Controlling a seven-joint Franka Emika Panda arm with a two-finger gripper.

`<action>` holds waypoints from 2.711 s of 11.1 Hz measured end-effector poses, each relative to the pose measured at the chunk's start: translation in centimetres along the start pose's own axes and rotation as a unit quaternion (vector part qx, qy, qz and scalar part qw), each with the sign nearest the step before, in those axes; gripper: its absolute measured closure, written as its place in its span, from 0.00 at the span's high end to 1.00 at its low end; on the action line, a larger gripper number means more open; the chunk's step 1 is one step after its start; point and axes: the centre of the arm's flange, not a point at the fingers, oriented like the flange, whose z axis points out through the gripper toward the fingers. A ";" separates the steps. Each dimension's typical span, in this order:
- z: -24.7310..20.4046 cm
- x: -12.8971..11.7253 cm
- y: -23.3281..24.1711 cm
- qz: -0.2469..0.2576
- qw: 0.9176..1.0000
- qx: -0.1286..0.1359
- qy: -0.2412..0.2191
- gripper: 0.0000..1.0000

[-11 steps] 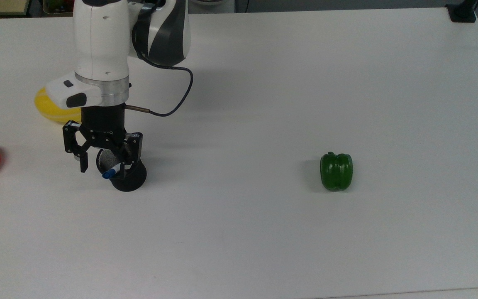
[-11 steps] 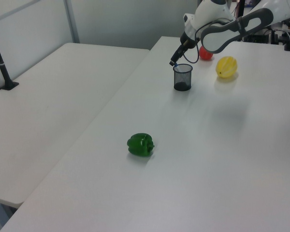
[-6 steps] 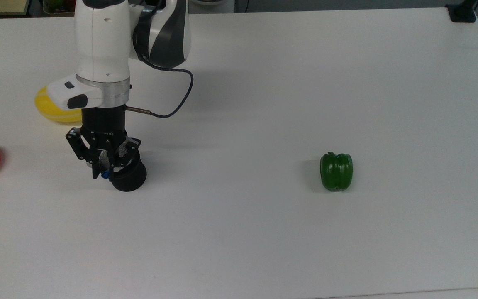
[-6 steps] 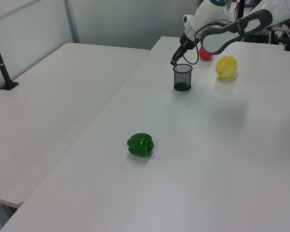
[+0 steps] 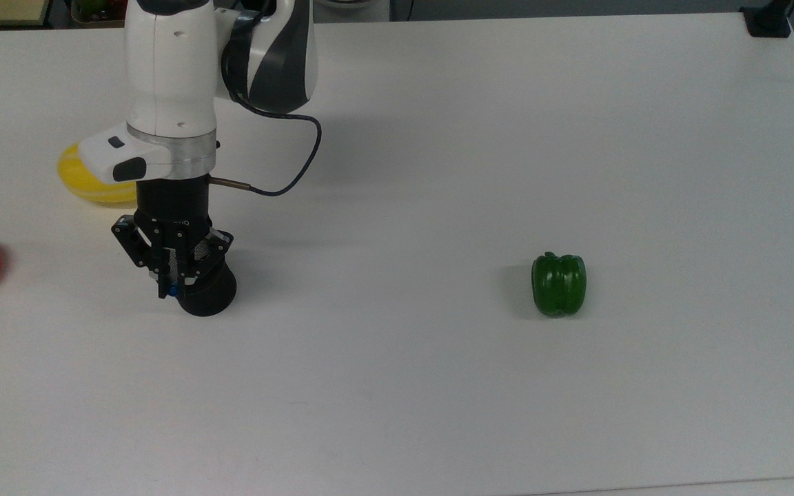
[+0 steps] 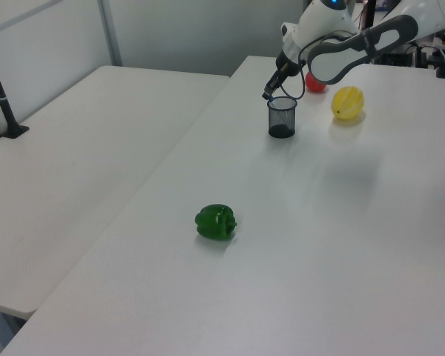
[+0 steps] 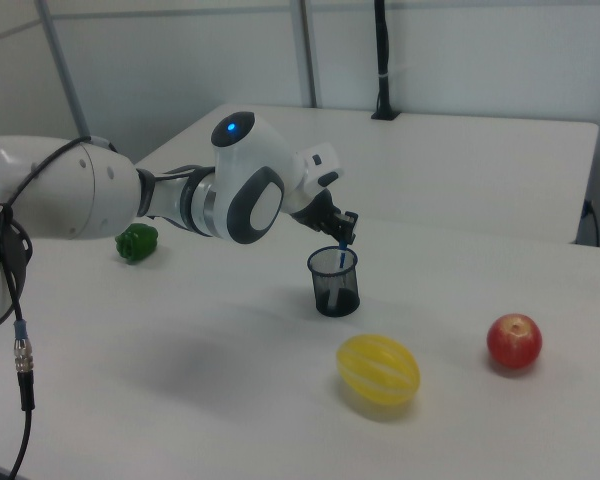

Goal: Take marker pen
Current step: 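Lift the marker straight up out of the pen cup, then carry the marker away from the cup and lower it to the table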

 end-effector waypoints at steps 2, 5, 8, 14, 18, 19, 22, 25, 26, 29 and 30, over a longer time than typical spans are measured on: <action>-0.1 0.1 0.0 0.000 1.000 0.000 0.001 0.19; -1.5 1.2 0.2 0.001 1.000 -0.001 0.016 0.19; -6.3 3.9 0.9 0.008 0.998 -0.003 0.055 0.19; -12.6 6.4 1.0 0.028 0.995 0.001 0.100 0.19; -14.0 6.0 -4.7 0.011 0.999 0.029 0.032 0.19; -14.8 5.7 -6.4 0.003 0.999 0.036 0.006 0.19; -17.2 3.9 -10.9 -0.026 0.994 0.052 -0.093 0.19; -17.6 1.1 -14.2 -0.043 0.977 0.070 -0.196 0.19; -17.6 0.4 -15.0 -0.045 0.971 0.078 -0.221 0.19; -17.6 -0.6 -16.0 -0.044 0.962 0.089 -0.253 0.19; -17.1 -1.0 -16.0 -0.045 0.961 0.089 -0.259 0.19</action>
